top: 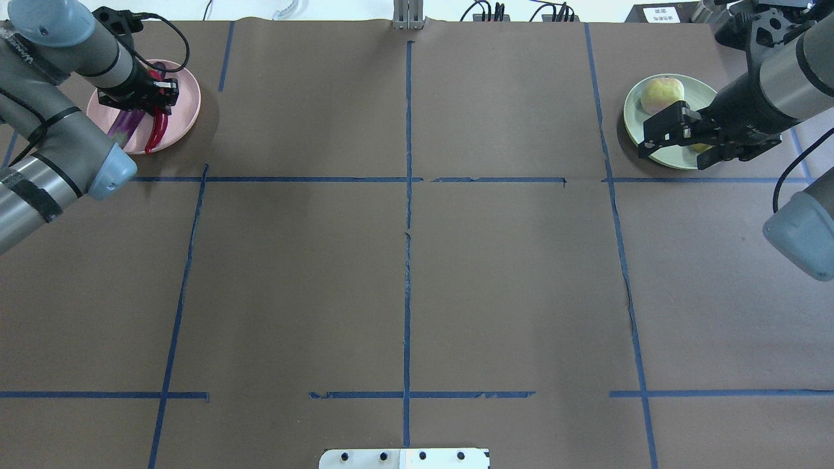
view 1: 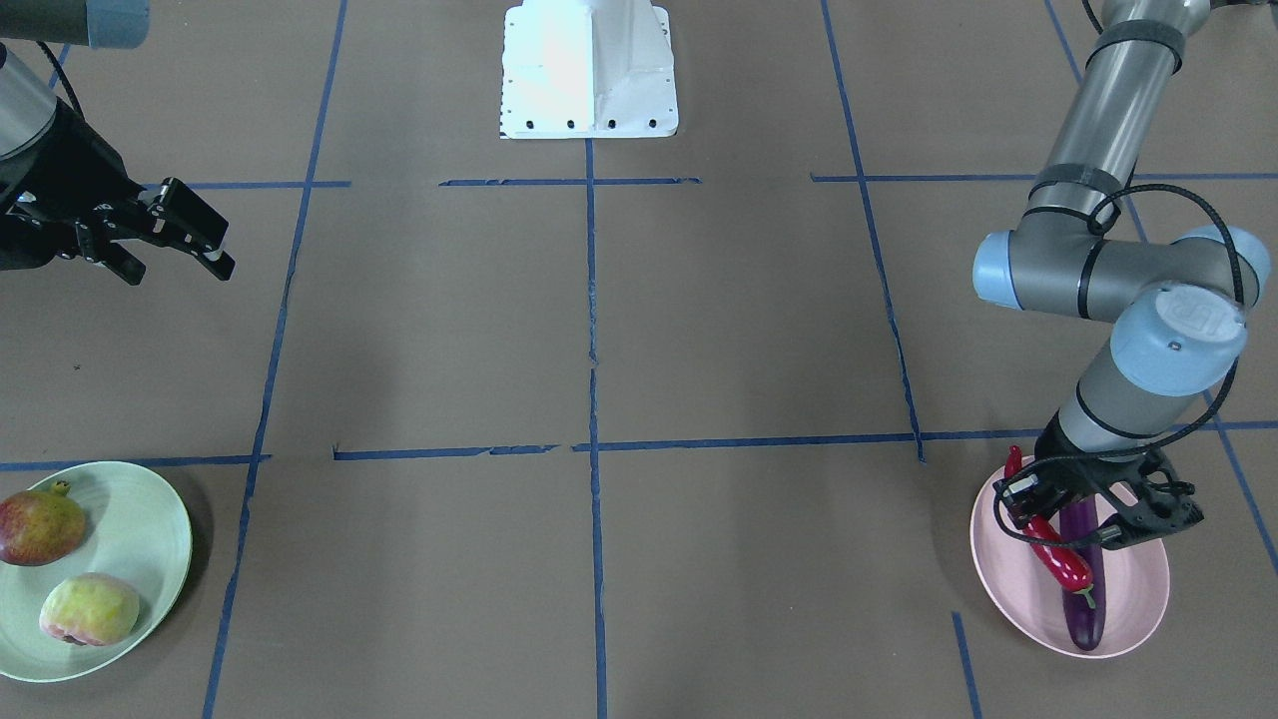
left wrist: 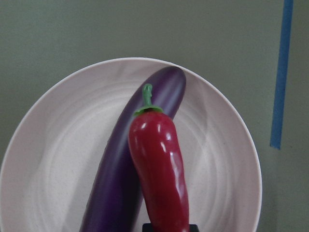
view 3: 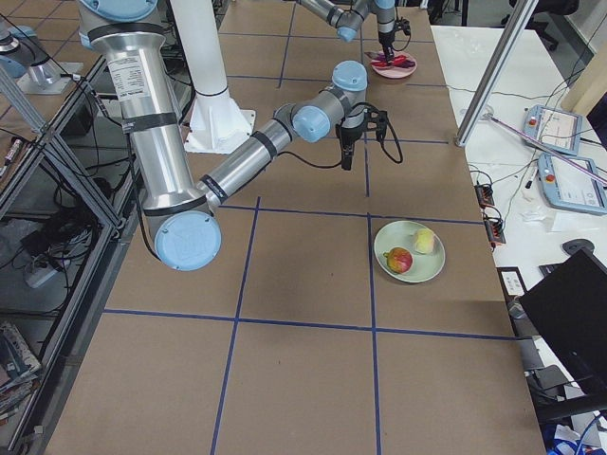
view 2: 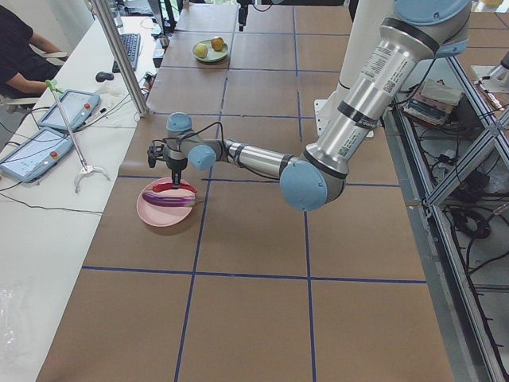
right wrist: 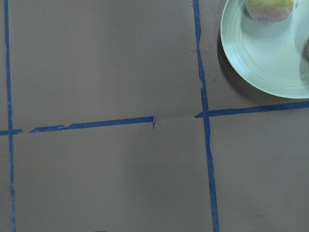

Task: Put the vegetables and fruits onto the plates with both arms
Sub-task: 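Release the pale apple on the green plate while the left gripper carries the chili, then release the chili on the pink plate and withdraw both grippers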

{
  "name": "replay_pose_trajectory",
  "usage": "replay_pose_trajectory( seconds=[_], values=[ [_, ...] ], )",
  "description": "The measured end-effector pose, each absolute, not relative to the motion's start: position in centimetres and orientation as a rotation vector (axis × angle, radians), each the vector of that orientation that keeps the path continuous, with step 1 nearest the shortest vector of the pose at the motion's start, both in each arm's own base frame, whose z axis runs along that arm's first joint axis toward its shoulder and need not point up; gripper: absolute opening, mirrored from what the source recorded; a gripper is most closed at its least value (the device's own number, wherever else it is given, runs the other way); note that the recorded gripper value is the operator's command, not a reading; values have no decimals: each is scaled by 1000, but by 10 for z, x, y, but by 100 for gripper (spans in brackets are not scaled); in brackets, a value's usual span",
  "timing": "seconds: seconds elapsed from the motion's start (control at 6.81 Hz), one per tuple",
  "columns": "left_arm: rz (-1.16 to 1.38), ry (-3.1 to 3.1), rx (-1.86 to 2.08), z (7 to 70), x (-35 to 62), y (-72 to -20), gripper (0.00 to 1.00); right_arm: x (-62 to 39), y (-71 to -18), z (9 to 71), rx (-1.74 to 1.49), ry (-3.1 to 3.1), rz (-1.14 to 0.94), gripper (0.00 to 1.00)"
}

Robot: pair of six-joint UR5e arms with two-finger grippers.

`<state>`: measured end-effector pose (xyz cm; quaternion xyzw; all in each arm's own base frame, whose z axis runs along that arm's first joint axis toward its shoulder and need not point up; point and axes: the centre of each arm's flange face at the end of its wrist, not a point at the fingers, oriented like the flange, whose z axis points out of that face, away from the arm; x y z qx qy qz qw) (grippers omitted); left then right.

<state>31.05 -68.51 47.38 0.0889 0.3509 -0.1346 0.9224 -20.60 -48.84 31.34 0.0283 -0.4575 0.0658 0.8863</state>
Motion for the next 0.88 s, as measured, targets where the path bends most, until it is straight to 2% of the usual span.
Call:
replay_pose_trajectory(
  seconds=[0.15, 0.88],
  values=[
    [-252, 719, 189, 474, 313, -685, 89, -206, -488, 313, 59, -952, 136, 100],
    [-255, 802, 190, 451, 264, -704, 89, -198, -488, 319, 59, -945, 148, 100]
  ],
)
